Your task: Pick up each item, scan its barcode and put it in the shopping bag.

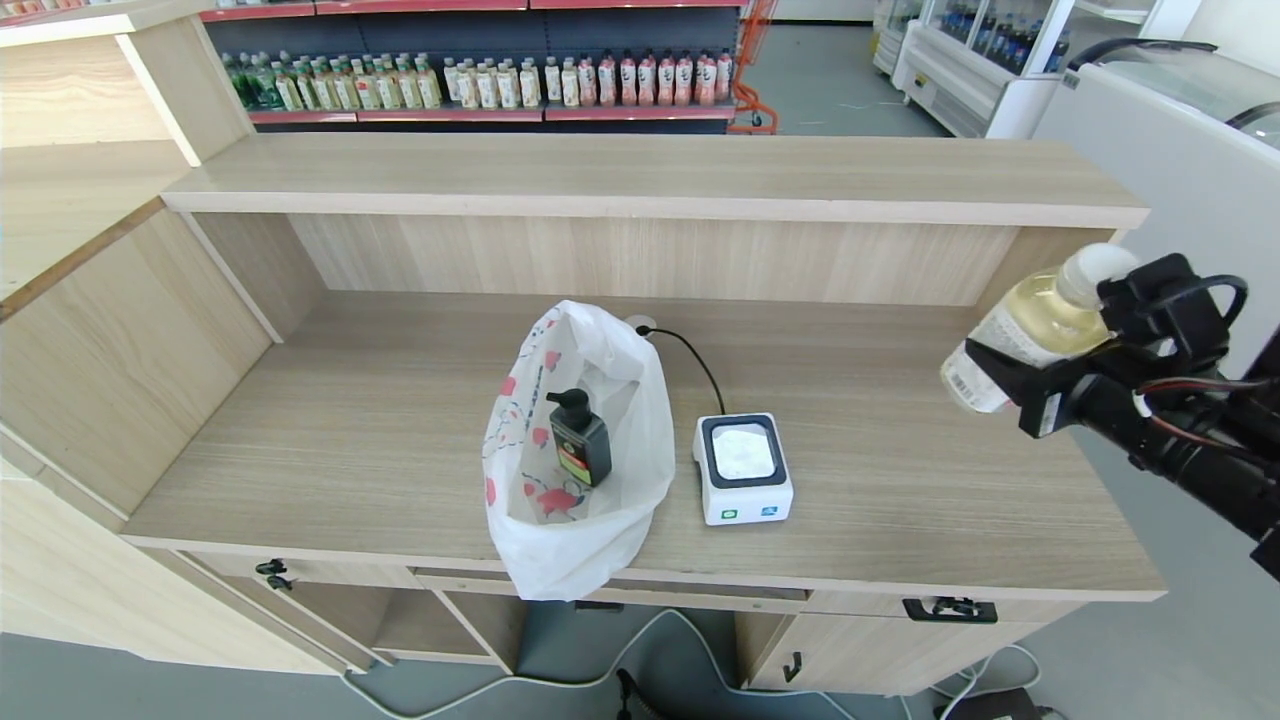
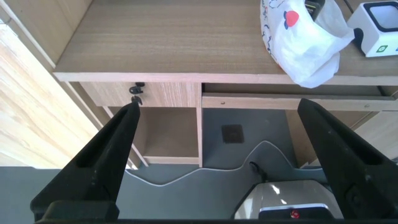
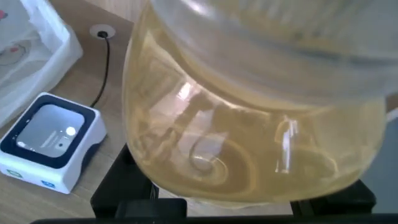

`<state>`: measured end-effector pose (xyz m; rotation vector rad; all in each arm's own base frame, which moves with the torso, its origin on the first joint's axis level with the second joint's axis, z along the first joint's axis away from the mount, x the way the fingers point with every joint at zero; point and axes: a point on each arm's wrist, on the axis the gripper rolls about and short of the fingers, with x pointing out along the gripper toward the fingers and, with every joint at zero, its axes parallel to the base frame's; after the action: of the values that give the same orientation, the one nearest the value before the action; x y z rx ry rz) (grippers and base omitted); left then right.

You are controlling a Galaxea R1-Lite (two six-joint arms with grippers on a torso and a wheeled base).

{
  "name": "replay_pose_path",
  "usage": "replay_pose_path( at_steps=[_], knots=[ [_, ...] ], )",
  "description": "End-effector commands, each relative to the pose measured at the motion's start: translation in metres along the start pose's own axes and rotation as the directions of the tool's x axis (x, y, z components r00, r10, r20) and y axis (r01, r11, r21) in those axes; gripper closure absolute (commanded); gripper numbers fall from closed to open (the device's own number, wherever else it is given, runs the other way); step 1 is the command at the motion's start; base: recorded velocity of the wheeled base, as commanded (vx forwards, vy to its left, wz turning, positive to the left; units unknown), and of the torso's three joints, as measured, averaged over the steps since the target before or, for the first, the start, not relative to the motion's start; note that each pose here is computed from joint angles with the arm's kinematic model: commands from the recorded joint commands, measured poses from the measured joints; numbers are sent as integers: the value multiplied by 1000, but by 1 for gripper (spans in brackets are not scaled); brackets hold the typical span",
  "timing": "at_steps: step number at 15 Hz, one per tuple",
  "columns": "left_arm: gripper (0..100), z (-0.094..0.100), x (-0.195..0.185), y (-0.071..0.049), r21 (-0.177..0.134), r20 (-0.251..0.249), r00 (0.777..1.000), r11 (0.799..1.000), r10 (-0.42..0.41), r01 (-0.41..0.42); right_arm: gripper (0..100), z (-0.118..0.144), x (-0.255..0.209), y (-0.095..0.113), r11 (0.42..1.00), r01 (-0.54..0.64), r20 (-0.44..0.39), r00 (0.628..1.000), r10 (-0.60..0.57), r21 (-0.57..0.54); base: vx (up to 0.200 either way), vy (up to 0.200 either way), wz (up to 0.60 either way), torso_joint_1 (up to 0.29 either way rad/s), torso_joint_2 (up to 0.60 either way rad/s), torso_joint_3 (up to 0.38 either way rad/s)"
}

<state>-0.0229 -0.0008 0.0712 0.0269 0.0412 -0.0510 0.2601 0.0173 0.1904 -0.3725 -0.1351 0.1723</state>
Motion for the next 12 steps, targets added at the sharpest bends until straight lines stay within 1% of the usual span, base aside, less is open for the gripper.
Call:
replay_pose_path(
  at_steps=[1, 2, 3, 4, 6, 7, 8, 9, 11, 12],
  knots=[
    [0, 0, 0, 0, 0, 1, 1000, 1000, 0, 0, 100, 4, -24, -30, 981, 193, -51, 980, -193, -18, 0, 0, 0, 0, 0, 0],
    [0, 0, 0, 0, 0, 1, 1000, 1000, 0, 0, 100, 2, -26, -33, 972, 234, -81, 969, -235, -22, 0, 0, 0, 0, 0, 0],
    [0, 0, 0, 0, 0, 1, 1000, 1000, 0, 0, 100, 2, -27, -34, 970, 243, -90, 966, -244, -23, 0, 0, 0, 0, 0, 0],
    [0, 0, 0, 0, 0, 1, 1000, 1000, 0, 0, 100, 6, -31, -36, 960, 277, -73, 958, -278, -27, 0, 0, 0, 0, 0, 0],
    [0, 0, 0, 0, 0, 1, 1000, 1000, 0, 0, 100, 8, -33, -35, 961, 275, -64, 959, -276, -18, 0, 0, 0, 0, 0, 0],
    [0, 0, 0, 0, 0, 1, 1000, 1000, 0, 0, 100, 7, -33, -32, 968, 249, -64, 967, -246, 45, 0, 0, 0, 0, 0, 0],
    [0, 0, 0, 0, 0, 1, 1000, 1000, 0, 0, 100, 10, -31, -23, 972, 174, -36, 985, -170, 159, 0, 0, 0, 0, 0, 0],
    [0, 0, 0, 0, 0, 1, 1000, 1000, 0, 0, 100, 13, -30, -16, 964, 123, -17, 992, -122, 236, 0, 0, 0, 0, 0, 0],
    [0, 0, 0, 0, 0, 1, 1000, 1000, 0, 0, 100, 16, -27, -6, 950, 56, -2, 998, -58, 307, 0, 0, 0, 0, 0, 0],
    [0, 0, 0, 0, 0, 1, 1000, 1000, 0, 0, 100, 22, -28, 4, 938, -7, 29, 1000, -3, 347, 0, 0, 0, 0, 0, 0]
  ],
)
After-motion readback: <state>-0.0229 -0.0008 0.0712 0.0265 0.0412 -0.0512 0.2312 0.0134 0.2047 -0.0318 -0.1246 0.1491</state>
